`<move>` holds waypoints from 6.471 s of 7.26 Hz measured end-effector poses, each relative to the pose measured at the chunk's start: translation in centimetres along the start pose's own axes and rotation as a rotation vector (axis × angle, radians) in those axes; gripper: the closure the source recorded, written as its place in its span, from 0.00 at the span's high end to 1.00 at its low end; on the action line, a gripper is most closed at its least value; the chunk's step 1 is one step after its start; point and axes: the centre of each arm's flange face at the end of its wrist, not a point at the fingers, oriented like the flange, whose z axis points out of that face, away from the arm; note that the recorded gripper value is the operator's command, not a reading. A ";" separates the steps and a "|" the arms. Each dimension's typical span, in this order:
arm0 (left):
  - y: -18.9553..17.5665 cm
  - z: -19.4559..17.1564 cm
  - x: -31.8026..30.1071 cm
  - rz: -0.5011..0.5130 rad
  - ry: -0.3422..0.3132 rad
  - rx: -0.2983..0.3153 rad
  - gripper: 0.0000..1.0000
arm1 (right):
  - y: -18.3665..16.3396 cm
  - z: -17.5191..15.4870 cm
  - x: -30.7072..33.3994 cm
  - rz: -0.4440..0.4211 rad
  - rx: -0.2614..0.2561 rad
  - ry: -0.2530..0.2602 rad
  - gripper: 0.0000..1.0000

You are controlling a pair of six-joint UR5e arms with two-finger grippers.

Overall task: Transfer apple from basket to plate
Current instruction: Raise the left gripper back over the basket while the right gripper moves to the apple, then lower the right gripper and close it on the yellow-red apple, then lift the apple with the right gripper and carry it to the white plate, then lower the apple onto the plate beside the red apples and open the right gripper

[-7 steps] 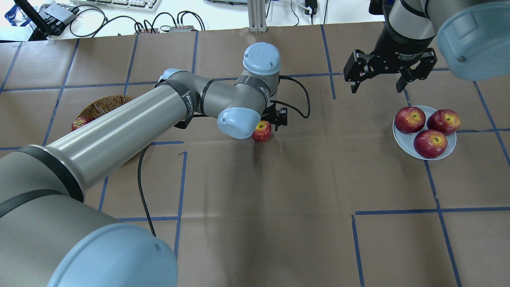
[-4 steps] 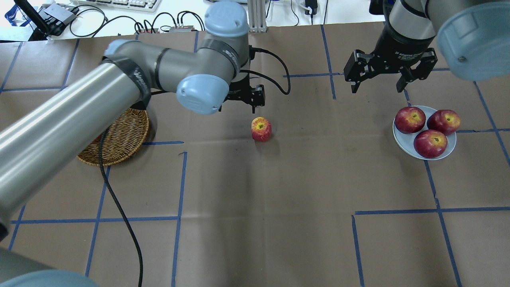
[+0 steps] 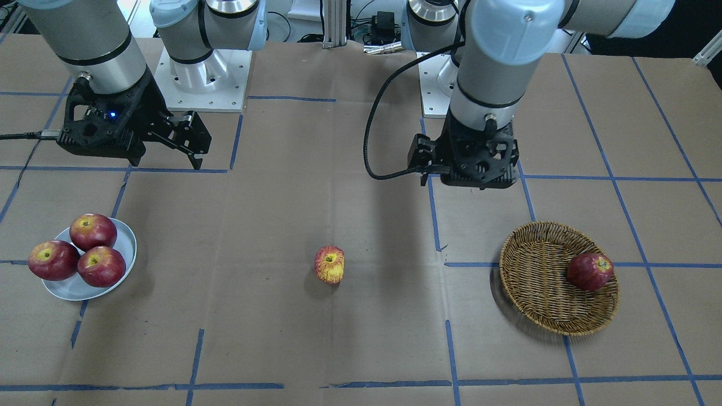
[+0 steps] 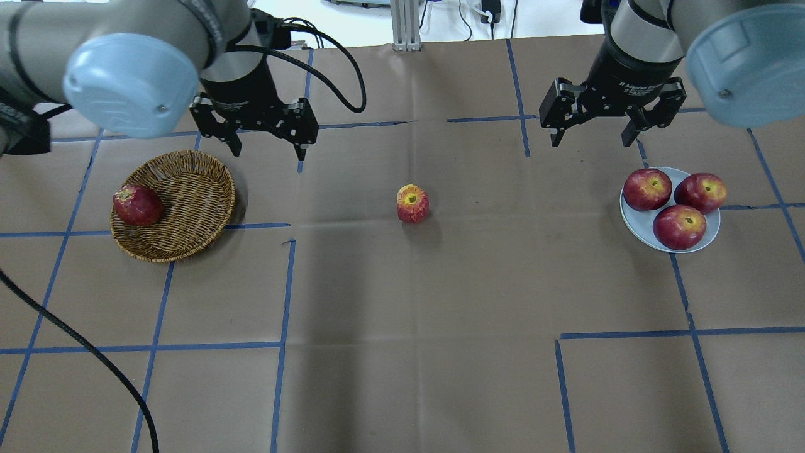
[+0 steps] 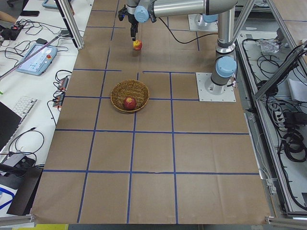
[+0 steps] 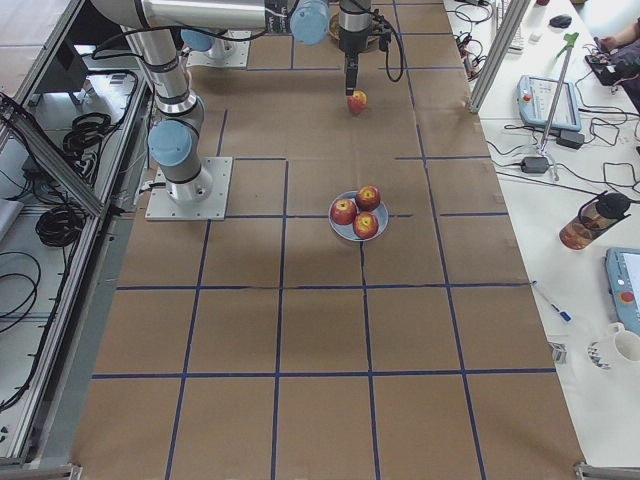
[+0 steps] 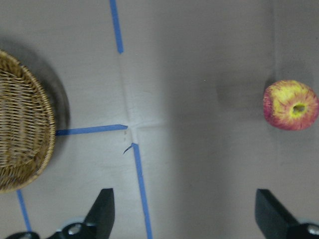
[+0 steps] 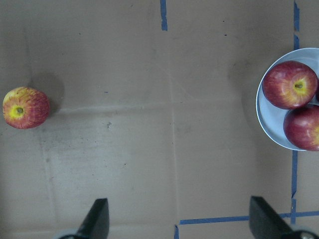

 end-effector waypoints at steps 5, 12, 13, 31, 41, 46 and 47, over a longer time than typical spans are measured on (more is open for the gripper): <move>1.8 -2.8 -6.2 0.047 0.012 0.002 0.99 | -2.6 9.7 -14.5 0.041 0.084 -0.026 1.00; 1.7 -3.2 -6.2 0.011 0.015 0.015 0.99 | -0.8 26.1 -21.5 0.012 0.161 -0.033 1.00; 1.7 -3.2 -6.2 0.011 0.016 0.015 0.99 | -0.7 26.5 -21.5 0.011 0.161 -0.036 1.00; 1.8 -3.2 -6.2 0.019 0.012 0.013 0.99 | -2.2 28.6 -23.7 -0.001 0.164 -0.038 0.52; 2.8 -4.6 -5.5 0.023 0.005 0.012 0.99 | -9.2 11.9 7.8 -0.156 0.031 0.065 0.52; 4.5 -5.0 -5.2 0.027 0.008 0.001 0.99 | -5.7 17.0 23.5 -0.234 -0.034 0.040 0.52; 4.5 -5.0 -5.2 0.028 0.008 -0.004 1.00 | -5.6 17.8 23.8 -0.232 -0.014 0.051 0.52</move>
